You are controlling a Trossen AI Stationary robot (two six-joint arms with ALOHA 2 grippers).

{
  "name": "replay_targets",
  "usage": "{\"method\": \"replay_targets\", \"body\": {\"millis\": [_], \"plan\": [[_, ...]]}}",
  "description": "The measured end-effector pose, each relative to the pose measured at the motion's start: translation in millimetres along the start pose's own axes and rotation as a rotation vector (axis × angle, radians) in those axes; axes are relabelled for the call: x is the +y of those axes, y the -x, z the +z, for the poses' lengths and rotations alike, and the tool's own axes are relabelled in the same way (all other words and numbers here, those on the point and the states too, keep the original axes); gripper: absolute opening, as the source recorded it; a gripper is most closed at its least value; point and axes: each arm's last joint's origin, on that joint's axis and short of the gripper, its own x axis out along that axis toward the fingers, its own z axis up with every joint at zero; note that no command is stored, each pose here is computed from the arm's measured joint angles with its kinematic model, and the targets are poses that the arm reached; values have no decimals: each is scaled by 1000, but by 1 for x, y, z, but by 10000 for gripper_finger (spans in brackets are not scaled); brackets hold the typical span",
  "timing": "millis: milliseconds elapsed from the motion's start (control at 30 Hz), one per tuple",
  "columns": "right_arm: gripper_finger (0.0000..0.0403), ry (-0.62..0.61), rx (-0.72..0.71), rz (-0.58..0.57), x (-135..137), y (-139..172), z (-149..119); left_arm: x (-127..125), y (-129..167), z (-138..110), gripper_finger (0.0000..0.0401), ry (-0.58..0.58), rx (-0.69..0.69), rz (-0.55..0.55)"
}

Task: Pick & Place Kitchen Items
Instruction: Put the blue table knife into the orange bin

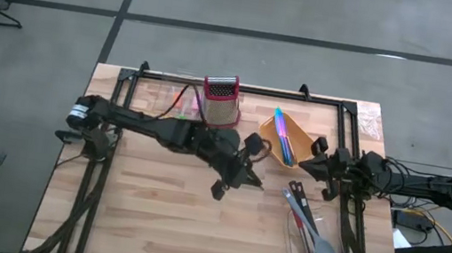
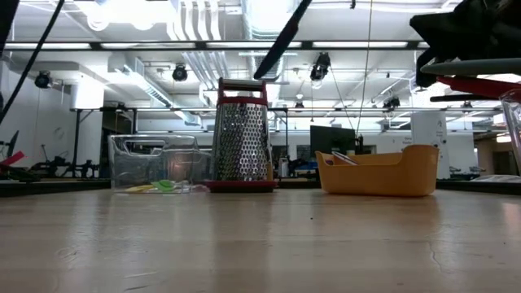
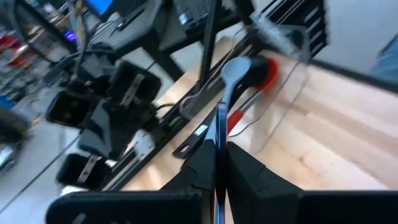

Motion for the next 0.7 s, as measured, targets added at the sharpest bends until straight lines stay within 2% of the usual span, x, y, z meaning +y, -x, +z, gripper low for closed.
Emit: {"method": "replay_targets", "body": {"millis": [133, 233, 467, 567, 700], "plan": [[8, -62, 7, 3, 0, 0, -1, 13, 4, -10, 21, 21, -80, -72], [8, -48, 13, -29, -2, -1, -2, 23, 6, -16, 21, 27, -83, -50], [13, 152, 43, -171, -7, -10, -1, 38, 10, -22, 21, 3, -128, -10], [36, 228, 72, -187, -7, -20, 7, 45, 12, -21, 21, -16, -192, -5], [84, 279, 99, -269, -10, -37, 15, 54, 15, -21, 21, -23, -253, 30]]}}
